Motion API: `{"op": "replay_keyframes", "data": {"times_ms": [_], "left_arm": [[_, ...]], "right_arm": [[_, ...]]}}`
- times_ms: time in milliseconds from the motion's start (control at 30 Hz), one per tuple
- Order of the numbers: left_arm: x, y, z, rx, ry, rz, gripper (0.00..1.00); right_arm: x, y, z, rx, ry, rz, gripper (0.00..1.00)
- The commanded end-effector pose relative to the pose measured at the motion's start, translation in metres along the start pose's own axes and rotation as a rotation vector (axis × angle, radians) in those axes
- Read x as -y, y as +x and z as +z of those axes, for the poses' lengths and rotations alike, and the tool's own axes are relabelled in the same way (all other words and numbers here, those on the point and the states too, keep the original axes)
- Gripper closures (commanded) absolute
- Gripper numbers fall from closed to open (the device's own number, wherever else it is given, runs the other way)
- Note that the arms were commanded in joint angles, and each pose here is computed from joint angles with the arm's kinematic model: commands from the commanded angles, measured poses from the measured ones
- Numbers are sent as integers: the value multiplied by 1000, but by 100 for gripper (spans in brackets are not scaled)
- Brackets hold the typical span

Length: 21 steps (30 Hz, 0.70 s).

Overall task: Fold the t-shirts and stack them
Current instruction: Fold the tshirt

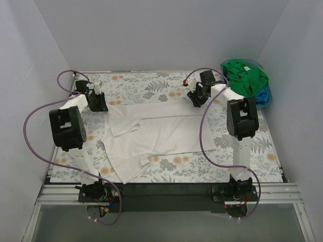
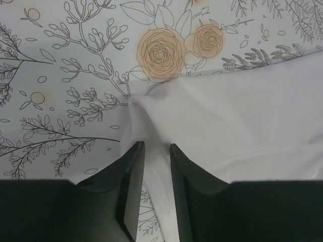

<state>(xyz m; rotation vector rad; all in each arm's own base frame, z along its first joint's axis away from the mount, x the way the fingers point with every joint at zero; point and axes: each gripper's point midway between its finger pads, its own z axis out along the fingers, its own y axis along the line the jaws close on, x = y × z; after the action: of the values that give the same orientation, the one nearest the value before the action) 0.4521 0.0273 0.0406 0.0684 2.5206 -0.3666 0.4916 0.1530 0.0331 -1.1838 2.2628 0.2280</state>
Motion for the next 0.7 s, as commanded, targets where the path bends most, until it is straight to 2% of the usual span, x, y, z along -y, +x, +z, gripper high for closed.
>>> {"op": "replay_keyframes", "data": {"times_ms": [0, 100, 333, 533, 567, 667], "left_arm": [[-11, -2, 6, 18, -17, -35, 74], [-22, 6, 16, -2, -15, -78, 69], [-41, 10, 26, -18, -19, -137, 67], [-48, -25, 39, 18, 9, -130, 60], [-50, -44, 36, 55, 13, -112, 59], [-43, -66, 32, 85, 59, -112, 54]], "right_arm": [[9, 0, 4, -18, 36, 14, 56], [13, 10, 9, -50, 57, 27, 56], [19, 15, 11, -68, 79, 65, 54], [43, -9, 14, -23, 141, 96, 48], [47, -11, 18, -22, 148, 98, 48], [60, -33, 11, 28, 178, 81, 40]]}}
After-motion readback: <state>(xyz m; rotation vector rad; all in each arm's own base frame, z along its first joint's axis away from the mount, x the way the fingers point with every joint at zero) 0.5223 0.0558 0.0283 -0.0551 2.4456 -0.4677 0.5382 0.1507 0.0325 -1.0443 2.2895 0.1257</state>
